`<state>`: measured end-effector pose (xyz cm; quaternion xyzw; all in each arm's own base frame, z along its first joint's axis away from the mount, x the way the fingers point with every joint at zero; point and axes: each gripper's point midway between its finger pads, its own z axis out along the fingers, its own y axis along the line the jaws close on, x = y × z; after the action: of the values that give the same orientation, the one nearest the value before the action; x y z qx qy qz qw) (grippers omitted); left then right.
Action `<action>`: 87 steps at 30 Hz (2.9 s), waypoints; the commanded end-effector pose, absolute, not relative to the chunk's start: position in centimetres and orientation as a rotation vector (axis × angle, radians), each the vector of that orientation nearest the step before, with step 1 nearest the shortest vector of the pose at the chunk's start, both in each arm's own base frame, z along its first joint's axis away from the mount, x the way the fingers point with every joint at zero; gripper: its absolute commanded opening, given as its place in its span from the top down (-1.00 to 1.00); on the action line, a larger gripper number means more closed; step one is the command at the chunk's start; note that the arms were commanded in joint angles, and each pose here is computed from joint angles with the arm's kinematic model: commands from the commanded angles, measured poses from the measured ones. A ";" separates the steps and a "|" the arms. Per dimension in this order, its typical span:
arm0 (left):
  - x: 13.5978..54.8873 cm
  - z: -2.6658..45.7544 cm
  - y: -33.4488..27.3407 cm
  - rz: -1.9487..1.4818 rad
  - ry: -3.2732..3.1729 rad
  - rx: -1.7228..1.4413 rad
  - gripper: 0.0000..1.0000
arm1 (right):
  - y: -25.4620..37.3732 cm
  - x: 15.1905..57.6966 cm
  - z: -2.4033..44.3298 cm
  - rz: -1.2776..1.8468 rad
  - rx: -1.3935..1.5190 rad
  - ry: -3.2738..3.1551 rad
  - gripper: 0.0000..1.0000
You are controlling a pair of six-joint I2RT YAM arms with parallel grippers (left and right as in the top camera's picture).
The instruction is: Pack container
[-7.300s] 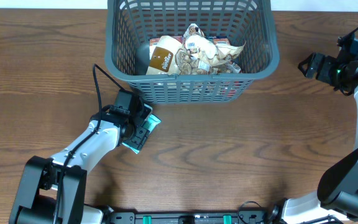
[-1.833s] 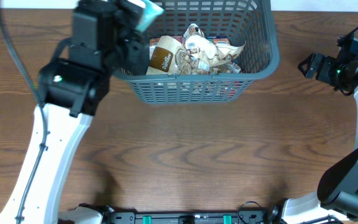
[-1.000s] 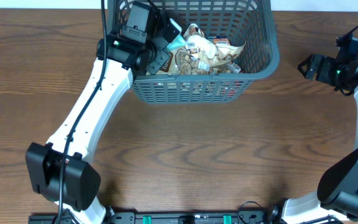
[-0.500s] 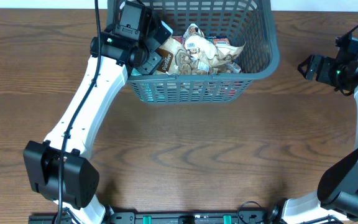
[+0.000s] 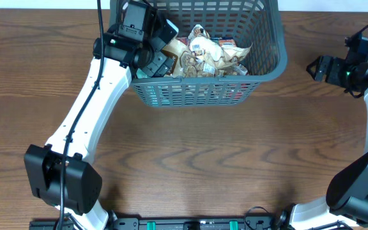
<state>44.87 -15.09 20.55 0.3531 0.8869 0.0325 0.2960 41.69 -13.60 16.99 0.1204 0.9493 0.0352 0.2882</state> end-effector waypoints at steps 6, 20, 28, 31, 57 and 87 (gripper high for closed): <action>46.6 26.3 -15.7 0.093 2.221 0.882 -0.88 | -13.6 42.6 19.4 0.059 0.263 2.462 -0.96; 48.2 37.6 -7.3 0.373 2.070 0.317 -0.97 | -13.2 45.6 33.5 -0.163 0.058 2.084 -0.98; 46.1 40.2 2.2 0.362 2.061 -0.096 -0.97 | -14.1 45.2 37.1 -0.278 0.067 2.030 -0.98; 45.0 40.0 4.2 0.370 2.073 -0.175 -0.97 | -14.5 44.4 37.0 -0.316 0.085 2.052 -0.98; 31.6 31.8 4.6 0.258 1.941 -0.219 -0.97 | -9.9 32.2 30.6 -0.319 0.184 2.098 -0.98; 20.0 26.7 1.1 0.056 1.960 -0.057 -0.97 | 3.0 23.2 20.6 -0.046 -0.062 2.286 -0.98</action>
<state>20.18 1.12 26.67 -0.0268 0.8308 0.0243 0.5554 23.36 3.49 20.67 -0.0444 0.9105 -0.0026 0.4111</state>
